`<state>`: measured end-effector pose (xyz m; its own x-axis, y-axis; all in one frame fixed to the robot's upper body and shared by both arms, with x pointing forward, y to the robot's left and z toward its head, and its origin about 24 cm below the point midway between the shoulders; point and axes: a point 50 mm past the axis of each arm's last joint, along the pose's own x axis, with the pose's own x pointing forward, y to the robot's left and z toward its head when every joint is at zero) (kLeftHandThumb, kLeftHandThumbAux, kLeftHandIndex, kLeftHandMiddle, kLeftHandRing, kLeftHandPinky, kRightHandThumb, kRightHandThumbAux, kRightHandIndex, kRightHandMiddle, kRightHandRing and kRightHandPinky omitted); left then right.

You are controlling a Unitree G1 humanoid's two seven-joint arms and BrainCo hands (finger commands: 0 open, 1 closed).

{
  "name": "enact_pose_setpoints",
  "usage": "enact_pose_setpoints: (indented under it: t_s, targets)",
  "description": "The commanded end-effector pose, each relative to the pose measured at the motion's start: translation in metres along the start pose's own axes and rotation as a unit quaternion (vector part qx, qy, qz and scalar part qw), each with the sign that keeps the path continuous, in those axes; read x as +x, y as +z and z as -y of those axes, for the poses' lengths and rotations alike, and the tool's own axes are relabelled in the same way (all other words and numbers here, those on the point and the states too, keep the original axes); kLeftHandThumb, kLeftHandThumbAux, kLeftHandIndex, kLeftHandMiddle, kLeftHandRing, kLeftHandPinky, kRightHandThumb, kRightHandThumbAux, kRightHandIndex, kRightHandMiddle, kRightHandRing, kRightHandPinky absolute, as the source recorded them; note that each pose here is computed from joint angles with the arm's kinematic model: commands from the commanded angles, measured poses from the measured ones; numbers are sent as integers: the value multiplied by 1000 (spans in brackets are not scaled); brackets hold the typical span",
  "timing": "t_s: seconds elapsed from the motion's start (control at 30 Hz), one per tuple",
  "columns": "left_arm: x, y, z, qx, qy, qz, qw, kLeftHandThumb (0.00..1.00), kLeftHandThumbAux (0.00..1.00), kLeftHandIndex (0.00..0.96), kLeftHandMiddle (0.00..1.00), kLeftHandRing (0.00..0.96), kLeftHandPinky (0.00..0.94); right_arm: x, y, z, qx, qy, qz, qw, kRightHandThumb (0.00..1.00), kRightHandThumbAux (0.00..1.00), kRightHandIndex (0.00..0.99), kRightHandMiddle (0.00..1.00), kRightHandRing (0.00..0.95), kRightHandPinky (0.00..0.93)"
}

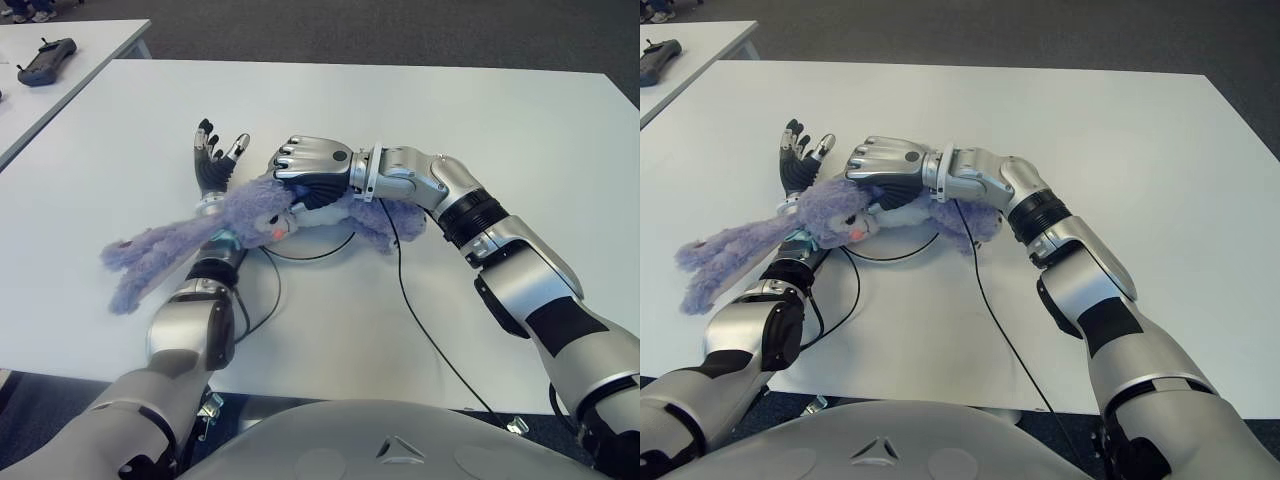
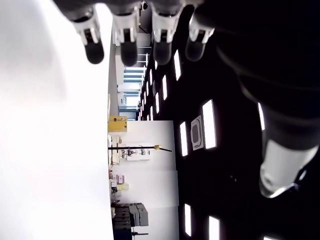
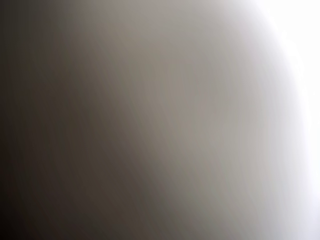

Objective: Put the doll into the plate.

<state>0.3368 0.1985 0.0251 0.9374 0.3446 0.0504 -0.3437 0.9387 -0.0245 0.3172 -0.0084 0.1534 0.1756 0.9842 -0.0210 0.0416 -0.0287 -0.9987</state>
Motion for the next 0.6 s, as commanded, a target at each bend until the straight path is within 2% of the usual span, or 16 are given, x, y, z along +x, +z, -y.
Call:
enact_pose_setpoints:
  t_s: [0.03,0.1,0.17,0.2,0.27,0.37,0.4,0.43,0.5,0.53,0.57,0.6]
  targets:
    - [-119,-116,7,8,-34,-252,967,0,656,15,74,73,88,-1,-8,-26,-41,156,-29,986,681,726,437,800,813,832]
    - [-118,-116,8,3,-34,-253,967,0,655,11,74,76,95,-3,-12,-31,-55,220,-45,973,679,726,434,792,809,821]
    - [-118,-115,9,0,-34,-250,968,0,655,11,75,77,103,-4,-16,-37,-63,277,-61,957,145,683,562,797,814,823]
    - [-117,-114,9,-1,-34,-249,968,0,655,18,79,83,109,-4,-17,-40,-66,302,-68,949,83,642,450,788,809,817]
    - [-117,-114,10,-1,-34,-246,969,0,655,20,80,84,112,-5,-19,-43,-64,335,-78,937,66,630,416,786,808,815]
    - [-116,-113,11,-4,-32,-242,970,0,652,23,82,85,112,-7,-22,-46,-44,369,-99,923,80,588,367,753,774,764]
    - [-116,-112,11,-5,-30,-242,970,0,642,25,82,84,110,-8,-22,-47,-38,375,-105,920,101,561,309,614,638,626]
    - [-116,-112,11,-6,-29,-241,970,0,640,26,82,83,109,-9,-24,-46,-30,383,-113,916,107,555,294,578,604,590]
    - [-116,-112,11,-6,-27,-240,970,0,629,28,83,84,111,-10,-26,-42,-22,396,-119,910,117,530,191,376,376,355]
    - [-116,-112,11,-6,-26,-240,970,0,621,32,85,86,117,-10,-27,-40,-21,401,-121,908,119,508,113,257,230,179]
    - [-116,-112,11,-6,-26,-240,971,0,619,33,85,87,118,-10,-27,-39,-21,404,-121,906,119,503,92,227,193,133]
    - [-116,-112,10,-6,-25,-239,971,0,619,33,85,87,119,-10,-27,-38,-22,410,-122,904,119,503,89,222,187,126]
